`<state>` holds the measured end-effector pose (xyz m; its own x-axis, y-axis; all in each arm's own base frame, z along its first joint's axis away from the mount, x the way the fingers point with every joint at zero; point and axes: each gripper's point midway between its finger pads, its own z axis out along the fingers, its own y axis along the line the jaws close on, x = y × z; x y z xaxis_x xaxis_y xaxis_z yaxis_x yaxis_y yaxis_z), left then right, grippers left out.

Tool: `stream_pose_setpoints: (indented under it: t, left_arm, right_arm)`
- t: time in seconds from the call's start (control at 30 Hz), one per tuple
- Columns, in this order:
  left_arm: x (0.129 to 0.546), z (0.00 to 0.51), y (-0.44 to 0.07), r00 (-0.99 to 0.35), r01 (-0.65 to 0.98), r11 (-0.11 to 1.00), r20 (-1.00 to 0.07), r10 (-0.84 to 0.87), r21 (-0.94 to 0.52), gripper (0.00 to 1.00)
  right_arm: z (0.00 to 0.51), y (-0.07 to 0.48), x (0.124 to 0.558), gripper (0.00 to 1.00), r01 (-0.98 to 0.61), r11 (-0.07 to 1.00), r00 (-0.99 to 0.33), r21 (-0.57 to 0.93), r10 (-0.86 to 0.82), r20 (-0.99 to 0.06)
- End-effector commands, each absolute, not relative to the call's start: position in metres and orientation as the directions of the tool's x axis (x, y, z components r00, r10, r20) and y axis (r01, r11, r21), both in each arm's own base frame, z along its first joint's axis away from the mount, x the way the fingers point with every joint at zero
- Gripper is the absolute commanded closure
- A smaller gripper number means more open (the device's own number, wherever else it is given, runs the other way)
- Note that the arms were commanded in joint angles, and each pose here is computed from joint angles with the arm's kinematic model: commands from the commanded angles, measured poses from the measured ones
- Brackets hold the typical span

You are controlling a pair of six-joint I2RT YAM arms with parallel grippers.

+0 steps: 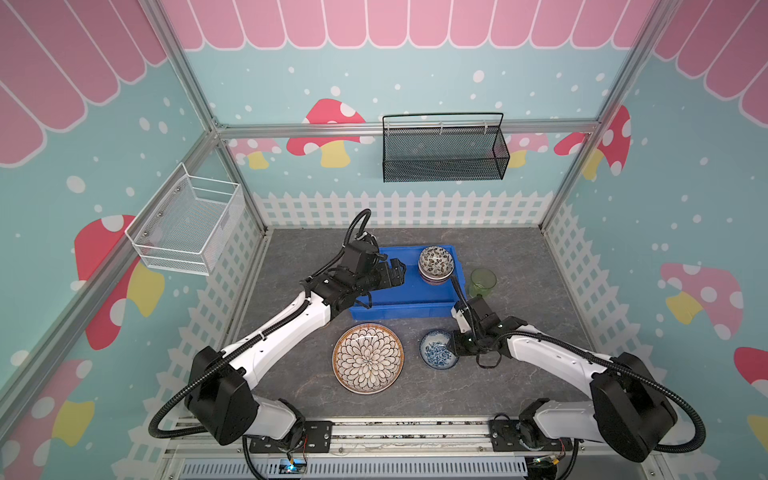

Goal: Place the mixed dishes into the plastic bin
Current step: 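Grasp the rim of the blue-floral bowl with the right gripper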

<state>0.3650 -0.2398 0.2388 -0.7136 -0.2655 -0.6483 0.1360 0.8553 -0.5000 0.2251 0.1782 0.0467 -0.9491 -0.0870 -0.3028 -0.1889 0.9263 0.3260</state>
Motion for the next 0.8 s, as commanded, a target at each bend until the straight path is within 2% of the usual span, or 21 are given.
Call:
stream_pose_setpoints:
  t: [0.0,0.47,0.77]
  left_arm:
    - [0.367,0.239,-0.239,-0.721,0.129,0.856,-0.640,-0.265,-0.500,0.00]
    - [0.363,0.231,-0.238,-0.741,0.098,0.850,-0.608,-0.285,-0.518,0.00]
    - [0.349,0.222,-0.231,-0.766,0.072,0.848,-0.574,-0.290,-0.524,0.01]
  right_arm:
    - [0.049,0.180,0.228,0.76,-0.192,0.927,-0.946,0.321,-0.088,-0.310]
    - [0.071,0.182,0.231,0.99,-0.220,0.920,-0.931,0.324,-0.098,-0.352]
    - [0.108,0.180,0.238,1.00,-0.250,0.920,-0.906,0.302,-0.113,-0.408]
